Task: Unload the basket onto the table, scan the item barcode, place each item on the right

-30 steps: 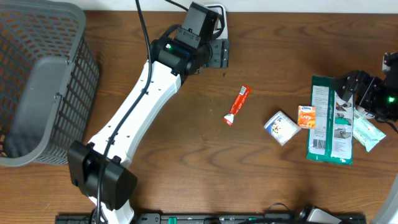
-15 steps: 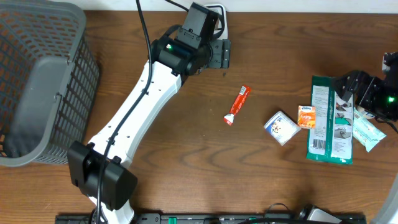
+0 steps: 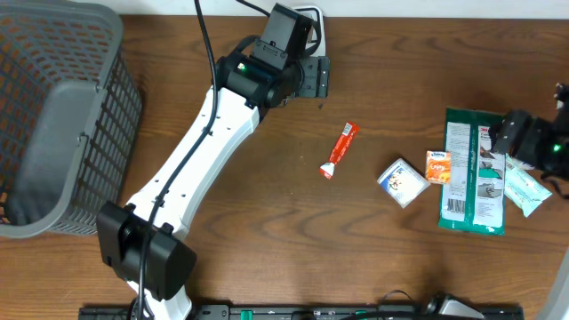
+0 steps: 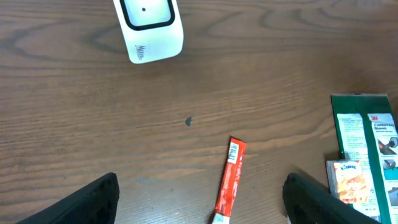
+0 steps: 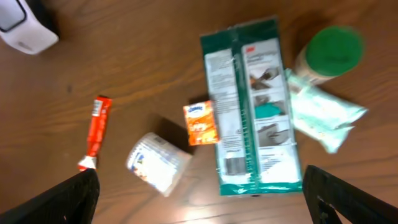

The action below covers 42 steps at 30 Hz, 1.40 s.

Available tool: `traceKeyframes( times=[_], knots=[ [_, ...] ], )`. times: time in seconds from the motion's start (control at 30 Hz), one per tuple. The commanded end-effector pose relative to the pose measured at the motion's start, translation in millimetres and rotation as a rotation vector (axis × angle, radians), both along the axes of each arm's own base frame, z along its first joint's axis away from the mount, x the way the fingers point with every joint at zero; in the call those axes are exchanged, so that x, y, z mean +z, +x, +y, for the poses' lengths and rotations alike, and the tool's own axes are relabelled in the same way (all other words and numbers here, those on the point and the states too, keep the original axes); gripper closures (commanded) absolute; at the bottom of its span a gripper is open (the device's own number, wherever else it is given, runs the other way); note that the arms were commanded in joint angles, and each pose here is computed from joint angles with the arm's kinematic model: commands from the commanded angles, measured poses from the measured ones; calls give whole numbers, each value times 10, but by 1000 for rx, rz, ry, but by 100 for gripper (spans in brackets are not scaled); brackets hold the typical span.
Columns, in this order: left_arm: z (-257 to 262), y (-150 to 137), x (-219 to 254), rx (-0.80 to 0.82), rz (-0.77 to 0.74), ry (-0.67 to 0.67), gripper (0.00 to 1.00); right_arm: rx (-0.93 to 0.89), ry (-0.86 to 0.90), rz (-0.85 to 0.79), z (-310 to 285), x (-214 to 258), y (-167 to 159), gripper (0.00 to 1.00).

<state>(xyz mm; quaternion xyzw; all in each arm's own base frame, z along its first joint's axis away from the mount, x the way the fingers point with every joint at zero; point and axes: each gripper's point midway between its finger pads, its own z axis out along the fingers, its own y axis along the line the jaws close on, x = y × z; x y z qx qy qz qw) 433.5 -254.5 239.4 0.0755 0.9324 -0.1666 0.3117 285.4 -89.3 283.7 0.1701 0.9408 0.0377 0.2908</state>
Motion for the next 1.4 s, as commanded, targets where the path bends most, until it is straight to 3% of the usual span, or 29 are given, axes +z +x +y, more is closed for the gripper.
traceKeyframes(
  times=[0.0,0.1,0.23,0.4,0.47,0.6,0.77,1.07,1.37],
  knots=[
    [18,20,-19,10,-1,9,16,55,-168,-80,139,324,-206,1],
    [17,20,-19,10,-1,9,16,155,-288,-191,368,619,-311,1],
    [18,20,-19,10,-1,9,16,276,-394,-505,722,1276,-482,1],
    [17,20,-19,10,-1,9,16,323,-396,-926,1000,1921,-959,1],
    [18,20,-19,10,-1,9,16,331,-400,-1007,1038,1940,-1093,1],
    [18,20,-19,10,-1,9,16,321,-416,-1129,1059,1726,-1269,1],
    [17,20,-19,10,-1,9,16,330,-424,-1225,1104,1351,-1265,1],
    [17,20,-19,10,-1,9,16,291,-468,-1451,1116,929,-1088,1],
    [18,20,-20,10,0,9,16,283,-472,-1467,1114,315,-767,1]
  ],
)
